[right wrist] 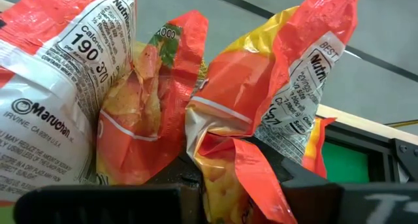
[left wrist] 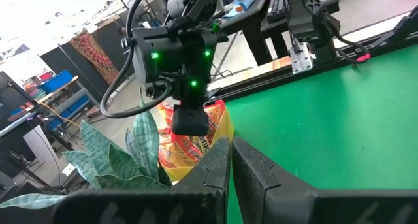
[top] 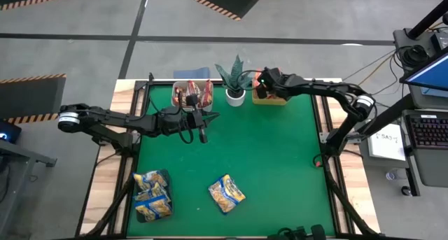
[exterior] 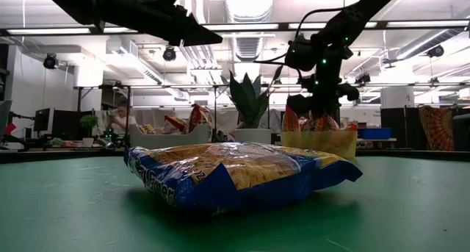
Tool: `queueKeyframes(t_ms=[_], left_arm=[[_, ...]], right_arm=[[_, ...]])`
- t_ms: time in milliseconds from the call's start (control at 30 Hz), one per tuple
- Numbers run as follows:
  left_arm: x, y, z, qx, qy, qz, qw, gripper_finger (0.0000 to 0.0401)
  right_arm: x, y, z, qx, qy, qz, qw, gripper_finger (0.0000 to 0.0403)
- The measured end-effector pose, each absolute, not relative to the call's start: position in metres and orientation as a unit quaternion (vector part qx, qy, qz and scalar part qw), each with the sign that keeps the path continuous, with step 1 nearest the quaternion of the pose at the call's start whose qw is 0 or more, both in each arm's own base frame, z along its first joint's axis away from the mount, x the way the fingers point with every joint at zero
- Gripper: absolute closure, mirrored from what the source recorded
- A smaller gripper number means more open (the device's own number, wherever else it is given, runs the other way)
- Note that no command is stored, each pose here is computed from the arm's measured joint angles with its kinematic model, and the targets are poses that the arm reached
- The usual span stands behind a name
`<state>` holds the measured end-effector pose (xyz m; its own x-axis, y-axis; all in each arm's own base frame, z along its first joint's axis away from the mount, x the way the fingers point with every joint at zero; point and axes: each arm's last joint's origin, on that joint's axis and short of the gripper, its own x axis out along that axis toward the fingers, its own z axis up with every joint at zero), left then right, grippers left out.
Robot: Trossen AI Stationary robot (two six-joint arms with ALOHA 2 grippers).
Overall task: Sort Maruchan noodles
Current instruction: Put the orange noodle pack into the yellow bin
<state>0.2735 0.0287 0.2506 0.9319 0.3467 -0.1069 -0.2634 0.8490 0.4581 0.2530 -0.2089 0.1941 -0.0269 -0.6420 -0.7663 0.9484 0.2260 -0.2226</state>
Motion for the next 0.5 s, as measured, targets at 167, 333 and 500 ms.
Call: queueKeyframes(t_ms=[167,333,500], left_arm=[[0.273,0.029,0.25,0.224,0.093,0.159,0.957,0.0401],[0.273,0.029,0.25,0.224,0.093,0.159,0.957,0.0401],[0.273,0.029,0.25,0.224,0.093,0.159,0.957,0.0401]], right_arm=[[0.249,-0.206,0.204,0.199,0.393,-0.587,0.679,0.0322],[0.248,-0.204,0.207,0.201,0.393,-0.584,0.681,0.0287],[0.248,-0.205,0.21,0.195,0.399,-0.582,0.681,0.026]])
